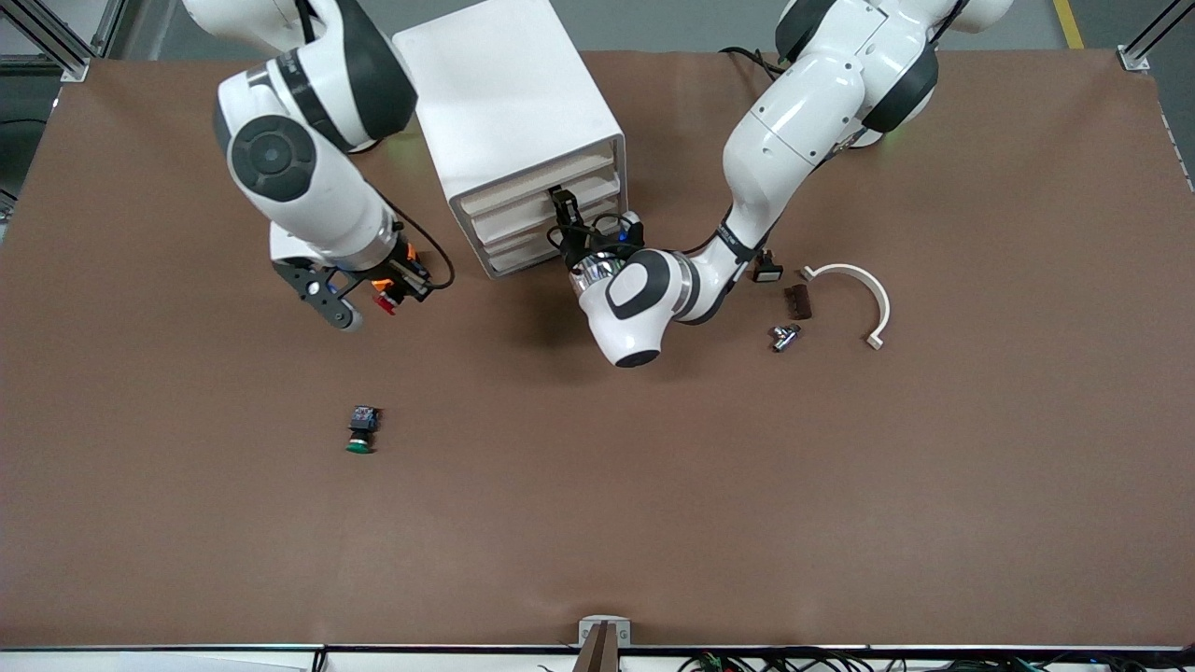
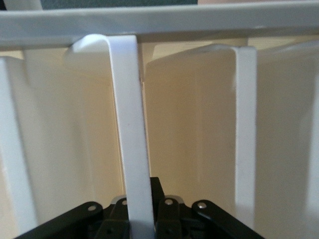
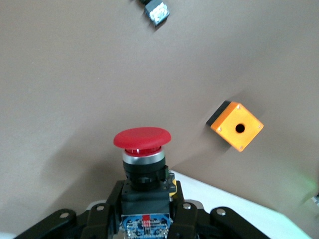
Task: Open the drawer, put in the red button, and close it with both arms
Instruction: 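Pull the drawer open with the left gripper while the right gripper lifts the button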
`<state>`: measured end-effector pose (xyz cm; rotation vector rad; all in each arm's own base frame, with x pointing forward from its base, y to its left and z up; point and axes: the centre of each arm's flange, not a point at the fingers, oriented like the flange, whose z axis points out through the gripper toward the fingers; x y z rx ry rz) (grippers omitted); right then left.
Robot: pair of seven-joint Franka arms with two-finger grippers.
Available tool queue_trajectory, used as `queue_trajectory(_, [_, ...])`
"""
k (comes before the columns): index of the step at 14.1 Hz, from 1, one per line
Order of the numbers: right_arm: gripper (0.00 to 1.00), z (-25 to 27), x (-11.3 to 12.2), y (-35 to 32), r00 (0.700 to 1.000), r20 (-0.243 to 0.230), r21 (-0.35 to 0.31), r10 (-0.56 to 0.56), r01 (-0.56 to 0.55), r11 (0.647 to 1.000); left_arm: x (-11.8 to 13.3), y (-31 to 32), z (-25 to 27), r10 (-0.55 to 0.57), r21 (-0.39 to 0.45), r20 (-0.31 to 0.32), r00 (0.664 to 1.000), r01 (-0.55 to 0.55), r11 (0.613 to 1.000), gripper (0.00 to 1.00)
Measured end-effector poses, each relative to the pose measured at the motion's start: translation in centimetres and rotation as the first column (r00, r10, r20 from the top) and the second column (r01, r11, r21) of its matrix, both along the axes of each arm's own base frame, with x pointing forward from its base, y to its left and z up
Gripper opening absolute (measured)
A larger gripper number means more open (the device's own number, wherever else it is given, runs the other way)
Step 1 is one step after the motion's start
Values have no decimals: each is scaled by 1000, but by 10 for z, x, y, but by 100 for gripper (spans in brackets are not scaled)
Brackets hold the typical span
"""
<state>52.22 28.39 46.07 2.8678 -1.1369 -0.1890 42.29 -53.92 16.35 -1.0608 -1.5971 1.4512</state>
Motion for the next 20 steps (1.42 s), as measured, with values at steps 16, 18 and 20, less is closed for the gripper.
queue_trajectory(16, [41,-55,-90,172,950,74,20,-303,303,953,102,103,-8,217,5,-35,976,-217,976,13])
queue_trajectory(18, [41,-75,-104,194,934,76,22,-350,350,937,109,111,-9,232,5,-36,972,-232,973,13])
queue_trajectory(20, [41,-94,-121,216,922,80,28,-378,377,926,115,120,-10,248,6,-36,968,-248,969,14])
